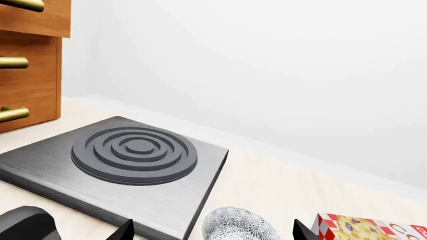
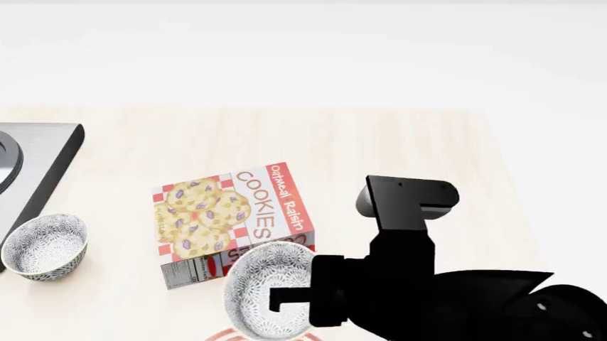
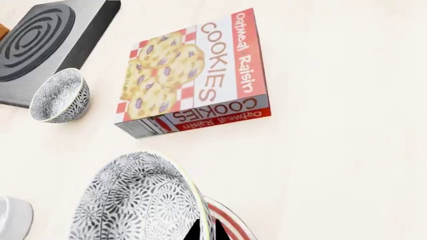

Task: Pick the akita bowl next to the plate and place it on the plate.

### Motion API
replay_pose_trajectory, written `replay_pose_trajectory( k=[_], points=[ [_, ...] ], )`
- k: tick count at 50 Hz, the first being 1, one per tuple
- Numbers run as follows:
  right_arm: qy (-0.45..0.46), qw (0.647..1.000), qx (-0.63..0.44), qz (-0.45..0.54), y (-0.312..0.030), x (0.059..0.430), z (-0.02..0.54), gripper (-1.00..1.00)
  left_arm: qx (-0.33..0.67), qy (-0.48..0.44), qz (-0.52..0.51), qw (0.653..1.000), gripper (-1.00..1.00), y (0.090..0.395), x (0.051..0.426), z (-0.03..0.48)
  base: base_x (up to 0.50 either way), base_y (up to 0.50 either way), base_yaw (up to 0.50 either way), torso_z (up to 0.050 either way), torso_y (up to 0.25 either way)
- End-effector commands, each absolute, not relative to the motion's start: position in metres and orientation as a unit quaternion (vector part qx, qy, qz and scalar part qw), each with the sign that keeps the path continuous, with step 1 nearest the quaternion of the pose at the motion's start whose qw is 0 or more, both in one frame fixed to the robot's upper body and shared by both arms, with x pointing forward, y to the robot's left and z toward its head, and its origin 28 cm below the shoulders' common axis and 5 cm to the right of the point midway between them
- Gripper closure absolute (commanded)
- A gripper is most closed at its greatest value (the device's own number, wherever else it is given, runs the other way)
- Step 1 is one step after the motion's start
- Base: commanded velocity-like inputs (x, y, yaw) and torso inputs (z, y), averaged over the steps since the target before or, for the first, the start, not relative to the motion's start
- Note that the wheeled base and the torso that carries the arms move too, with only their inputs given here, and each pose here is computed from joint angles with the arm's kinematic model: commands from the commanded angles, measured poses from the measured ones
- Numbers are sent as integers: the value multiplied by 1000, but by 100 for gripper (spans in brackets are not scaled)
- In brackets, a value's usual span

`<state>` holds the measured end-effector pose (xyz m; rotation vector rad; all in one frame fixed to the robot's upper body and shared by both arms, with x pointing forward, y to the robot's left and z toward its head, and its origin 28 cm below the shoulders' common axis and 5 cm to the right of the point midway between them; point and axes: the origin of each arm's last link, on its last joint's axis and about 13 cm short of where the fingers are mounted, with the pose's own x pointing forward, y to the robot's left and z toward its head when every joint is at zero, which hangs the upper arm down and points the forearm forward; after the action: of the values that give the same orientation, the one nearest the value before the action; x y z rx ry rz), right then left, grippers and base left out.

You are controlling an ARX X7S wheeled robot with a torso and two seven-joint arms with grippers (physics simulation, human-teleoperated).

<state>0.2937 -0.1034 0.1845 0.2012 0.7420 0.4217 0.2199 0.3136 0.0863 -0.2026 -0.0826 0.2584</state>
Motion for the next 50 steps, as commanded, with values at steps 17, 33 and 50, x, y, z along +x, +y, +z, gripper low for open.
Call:
replay_pose_trajectory(
  k=[17,33,50],
  points=[
    [387,881,106,250,-95,283,164,100,-101,-41,129,986,-100,314,220,85,0,0,0,0,1],
    [405,866,89,278,-95,277,158,100,-101,-41,129,986,-100,314,220,86,0,0,0,0,1],
    [414,859,84,290,-90,277,153,100,-101,-41,129,986,-100,314,220,86,0,0,0,0,0]
  ],
)
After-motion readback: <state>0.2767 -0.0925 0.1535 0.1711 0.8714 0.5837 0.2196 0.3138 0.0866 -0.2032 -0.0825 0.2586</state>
